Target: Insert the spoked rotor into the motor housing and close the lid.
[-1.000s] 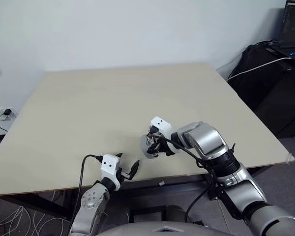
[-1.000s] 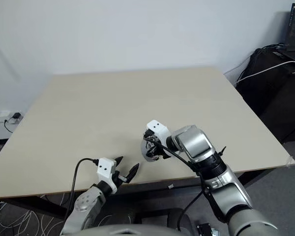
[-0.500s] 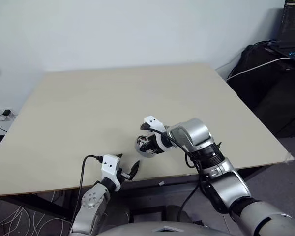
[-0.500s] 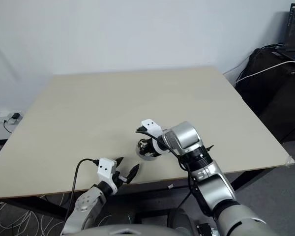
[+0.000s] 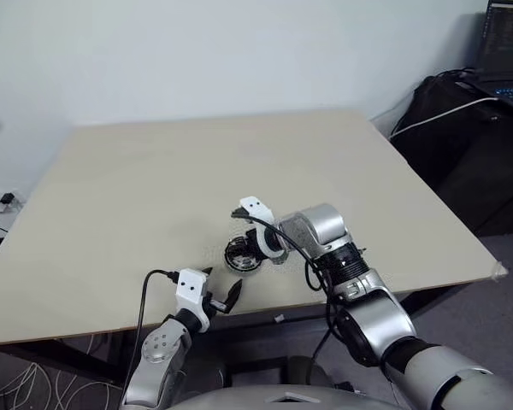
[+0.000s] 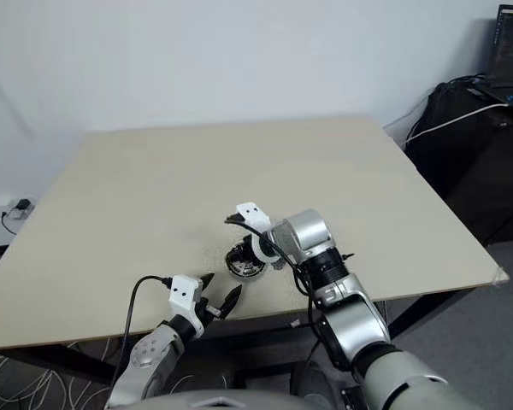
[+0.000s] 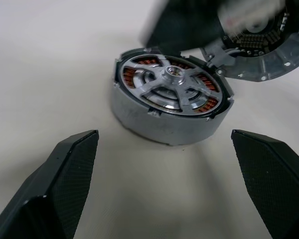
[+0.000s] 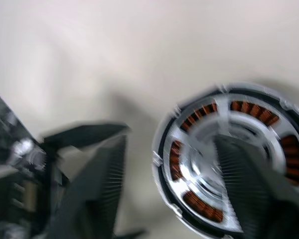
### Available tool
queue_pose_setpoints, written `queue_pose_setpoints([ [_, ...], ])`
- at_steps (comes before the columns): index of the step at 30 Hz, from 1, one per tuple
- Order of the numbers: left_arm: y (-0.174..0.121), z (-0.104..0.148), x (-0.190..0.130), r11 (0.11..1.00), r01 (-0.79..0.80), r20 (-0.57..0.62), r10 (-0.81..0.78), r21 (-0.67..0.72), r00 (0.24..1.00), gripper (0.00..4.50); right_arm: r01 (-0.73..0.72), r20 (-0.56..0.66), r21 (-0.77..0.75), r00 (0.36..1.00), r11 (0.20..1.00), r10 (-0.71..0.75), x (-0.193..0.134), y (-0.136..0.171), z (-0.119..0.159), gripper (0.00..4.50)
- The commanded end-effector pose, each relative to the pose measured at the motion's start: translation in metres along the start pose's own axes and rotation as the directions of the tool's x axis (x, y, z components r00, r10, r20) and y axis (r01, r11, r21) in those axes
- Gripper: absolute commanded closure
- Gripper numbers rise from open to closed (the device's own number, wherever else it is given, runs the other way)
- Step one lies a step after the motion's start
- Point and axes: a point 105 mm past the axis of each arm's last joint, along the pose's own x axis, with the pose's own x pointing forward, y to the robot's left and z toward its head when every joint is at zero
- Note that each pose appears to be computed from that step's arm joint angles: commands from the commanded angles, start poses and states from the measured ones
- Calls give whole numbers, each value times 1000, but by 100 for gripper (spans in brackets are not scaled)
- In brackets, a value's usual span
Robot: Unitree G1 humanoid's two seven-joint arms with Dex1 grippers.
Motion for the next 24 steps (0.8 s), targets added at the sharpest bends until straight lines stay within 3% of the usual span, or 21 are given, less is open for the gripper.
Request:
queue_pose_setpoints([
  [1, 1, 13, 2, 1000, 2, 51, -3, 11, 999, 0, -49, 124, 15, 991, 999, 47, -7, 14, 31, 65],
  [5, 1, 13, 2, 1000, 3, 50, -4, 11, 999, 0, -138, 272, 37, 954, 990, 123, -17, 31, 58, 65],
  [6, 1, 13, 2, 1000, 3, 49, -4, 12, 999, 0, -137, 317, 27, 941, 990, 122, -21, 32, 65, 83],
  [9, 1, 13, 1, 1000, 4, 48, -4, 13, 999, 0, -9, 496, -53, 867, 999, 34, -42, 25, 92, 159],
  [12, 1, 14, 0, 1000, -1, 55, 0, 16, 999, 0, 339, 630, -204, 764, 918, -143, -71, -2, 99, 255],
  [18, 1, 16, -4, 1000, 0, 68, -2, 31, 998, 0, 656, 721, -217, 607, 723, -334, -110, -47, 60, 449],
  [24, -2, 17, -6, 999, 30, 60, -32, 45, 998, 0, 757, 709, -147, 529, 636, -466, -137, -80, 5, 449],
])
